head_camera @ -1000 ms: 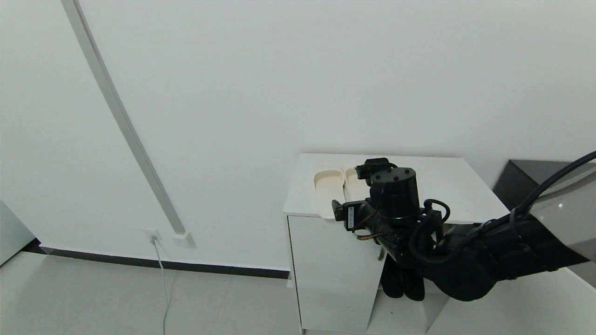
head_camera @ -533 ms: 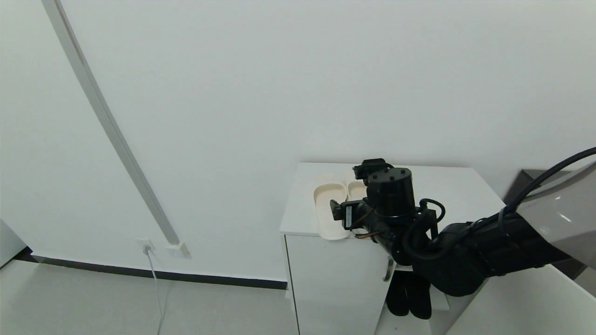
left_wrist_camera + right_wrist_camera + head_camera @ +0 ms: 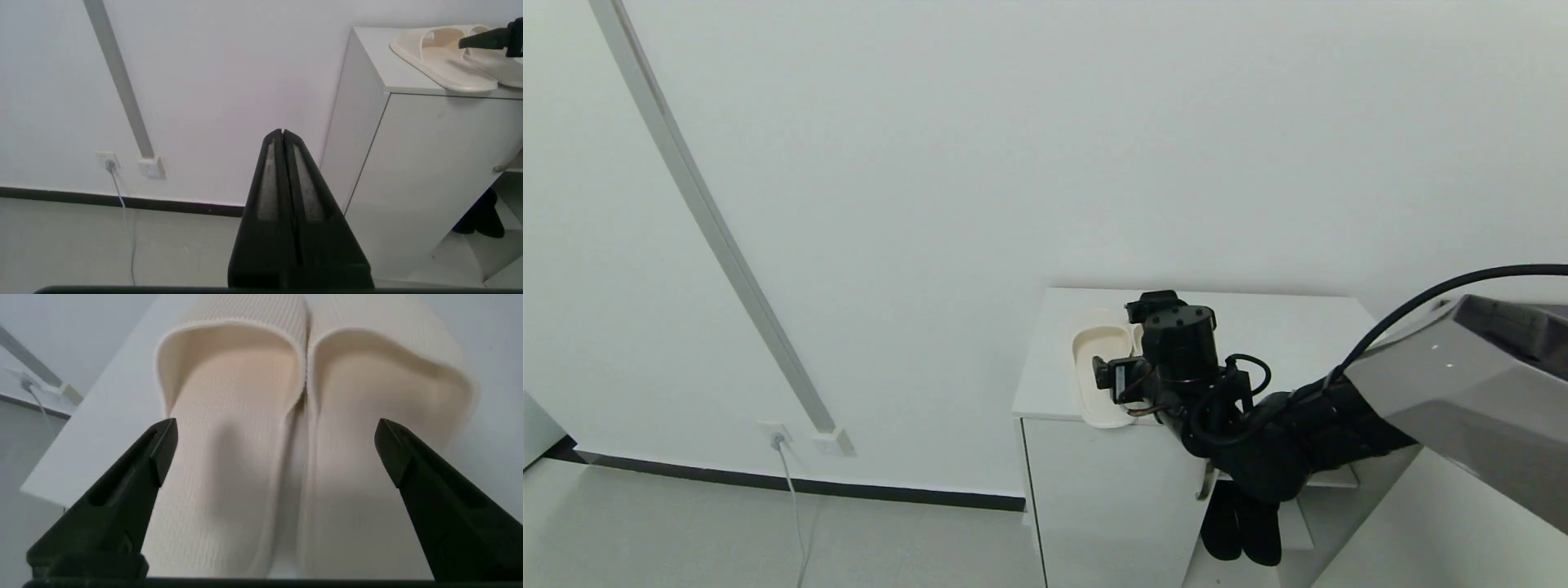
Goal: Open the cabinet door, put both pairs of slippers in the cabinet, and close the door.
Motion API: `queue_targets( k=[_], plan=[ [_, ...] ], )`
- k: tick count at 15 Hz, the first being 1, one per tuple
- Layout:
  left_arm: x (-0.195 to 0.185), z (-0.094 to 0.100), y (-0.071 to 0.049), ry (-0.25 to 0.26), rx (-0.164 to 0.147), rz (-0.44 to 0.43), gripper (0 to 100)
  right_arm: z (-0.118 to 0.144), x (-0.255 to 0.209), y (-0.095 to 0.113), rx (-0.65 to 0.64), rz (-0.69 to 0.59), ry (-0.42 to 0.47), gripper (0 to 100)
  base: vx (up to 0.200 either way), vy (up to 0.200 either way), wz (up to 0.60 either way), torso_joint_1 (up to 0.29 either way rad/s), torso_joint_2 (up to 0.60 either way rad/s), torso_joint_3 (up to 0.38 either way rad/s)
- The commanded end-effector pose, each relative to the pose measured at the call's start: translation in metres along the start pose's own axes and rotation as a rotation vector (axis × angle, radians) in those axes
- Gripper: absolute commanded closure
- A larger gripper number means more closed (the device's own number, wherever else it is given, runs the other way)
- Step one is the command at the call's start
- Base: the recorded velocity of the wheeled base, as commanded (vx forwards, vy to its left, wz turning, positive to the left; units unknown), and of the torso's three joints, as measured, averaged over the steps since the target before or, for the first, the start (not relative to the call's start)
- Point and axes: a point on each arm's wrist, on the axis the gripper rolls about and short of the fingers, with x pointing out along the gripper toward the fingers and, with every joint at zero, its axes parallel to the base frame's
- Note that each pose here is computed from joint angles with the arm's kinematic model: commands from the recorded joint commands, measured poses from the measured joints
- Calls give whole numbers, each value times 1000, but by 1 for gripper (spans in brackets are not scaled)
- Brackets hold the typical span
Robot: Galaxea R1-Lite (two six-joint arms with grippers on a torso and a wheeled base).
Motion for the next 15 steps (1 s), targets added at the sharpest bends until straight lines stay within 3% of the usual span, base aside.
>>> queue_targets(
  k=[1, 9, 10, 15],
  plan=[
    [0, 0, 0, 2, -1, 1, 100, -15, 24, -2, -2, -21, 10, 0, 0, 0, 0, 0, 0, 0],
    [0, 0, 0, 1, -1, 1, 100, -5, 57, -9, -22, -2, -48, 0, 0, 0, 0, 0, 0, 0],
    [0, 0, 0, 1, -2, 1, 100, -4, 58, -9, -21, -4, -51, 100, 0, 0, 0, 0, 0, 0],
    [0, 0, 0, 1, -2, 1, 100, -7, 64, -10, -21, -8, -52, 100, 0, 0, 0, 0, 0, 0]
  ],
)
